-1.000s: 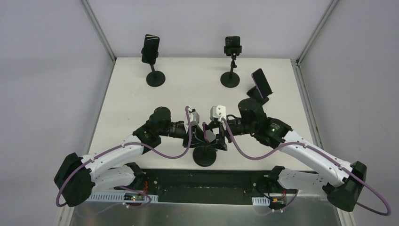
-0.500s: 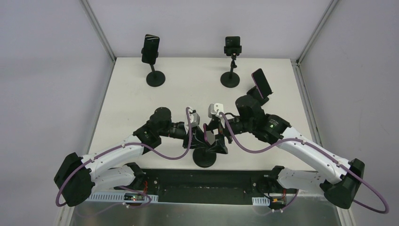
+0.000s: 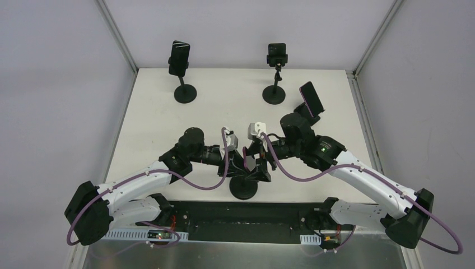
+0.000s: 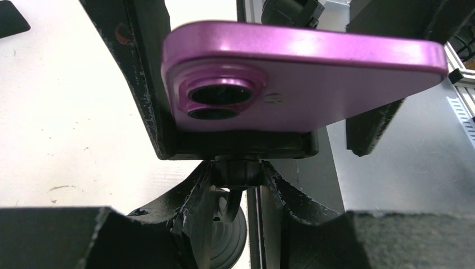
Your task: Remove the phone from the phone stand
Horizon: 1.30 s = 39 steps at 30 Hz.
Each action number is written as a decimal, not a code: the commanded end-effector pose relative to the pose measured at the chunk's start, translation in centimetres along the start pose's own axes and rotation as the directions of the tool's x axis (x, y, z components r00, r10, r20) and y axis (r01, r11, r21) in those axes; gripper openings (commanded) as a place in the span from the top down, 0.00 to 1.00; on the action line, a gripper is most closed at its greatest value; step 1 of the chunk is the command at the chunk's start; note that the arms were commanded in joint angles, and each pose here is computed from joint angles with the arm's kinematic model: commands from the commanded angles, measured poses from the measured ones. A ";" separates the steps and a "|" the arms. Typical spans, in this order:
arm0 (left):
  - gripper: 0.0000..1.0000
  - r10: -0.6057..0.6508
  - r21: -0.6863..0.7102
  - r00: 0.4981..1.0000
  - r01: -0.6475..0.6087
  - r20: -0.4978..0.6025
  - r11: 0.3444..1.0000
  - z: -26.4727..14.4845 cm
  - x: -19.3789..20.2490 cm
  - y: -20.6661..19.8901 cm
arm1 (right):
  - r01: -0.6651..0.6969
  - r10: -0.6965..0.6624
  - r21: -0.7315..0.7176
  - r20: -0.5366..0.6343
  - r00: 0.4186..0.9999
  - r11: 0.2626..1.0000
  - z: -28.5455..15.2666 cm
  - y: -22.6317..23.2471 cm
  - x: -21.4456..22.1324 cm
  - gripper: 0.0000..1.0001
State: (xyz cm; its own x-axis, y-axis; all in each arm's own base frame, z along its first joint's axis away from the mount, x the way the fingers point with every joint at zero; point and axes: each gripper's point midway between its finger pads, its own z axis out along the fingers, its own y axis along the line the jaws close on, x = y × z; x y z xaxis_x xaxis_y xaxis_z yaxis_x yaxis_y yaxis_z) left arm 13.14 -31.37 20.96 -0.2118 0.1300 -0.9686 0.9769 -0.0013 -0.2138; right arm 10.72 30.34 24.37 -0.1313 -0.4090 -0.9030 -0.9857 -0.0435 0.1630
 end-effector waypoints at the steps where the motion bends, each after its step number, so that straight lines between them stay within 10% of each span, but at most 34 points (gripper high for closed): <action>1: 1.00 0.083 -0.045 0.994 -0.080 0.067 0.996 0.1 -2.5 1.1 | -0.058 0.054 -0.080 -0.046 0.997 0.995 0.0 2.1 1.4 0.14; 11: 0.97 0.092 -0.062 0.993 -0.087 0.081 0.994 0.1 -3.5 1.4 | 0.105 -0.109 -0.151 -0.020 0.994 0.983 0.0 2.7 2.4 1.00; 22: 1.00 0.157 -0.120 0.979 -0.142 0.129 0.983 -1.4 -8.3 0.3 | 0.267 -0.259 -0.033 0.151 0.954 0.963 -0.7 2.2 0.4 1.00; 39: 1.00 0.380 -0.204 0.919 -0.393 -0.104 0.897 -3.2 -9.2 -4.0 | 0.443 -0.396 -0.058 0.359 0.845 0.895 -3.3 4.7 -4.7 1.00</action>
State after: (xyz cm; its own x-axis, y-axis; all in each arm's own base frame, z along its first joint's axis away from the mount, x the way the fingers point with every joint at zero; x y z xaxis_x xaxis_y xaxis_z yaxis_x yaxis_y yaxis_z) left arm 10.55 -29.81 25.29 -0.0033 0.3181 -0.9480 0.9955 0.0911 0.0271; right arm 8.78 29.80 27.86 0.2085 -0.0875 -0.9741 -0.9632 -0.1911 -0.1890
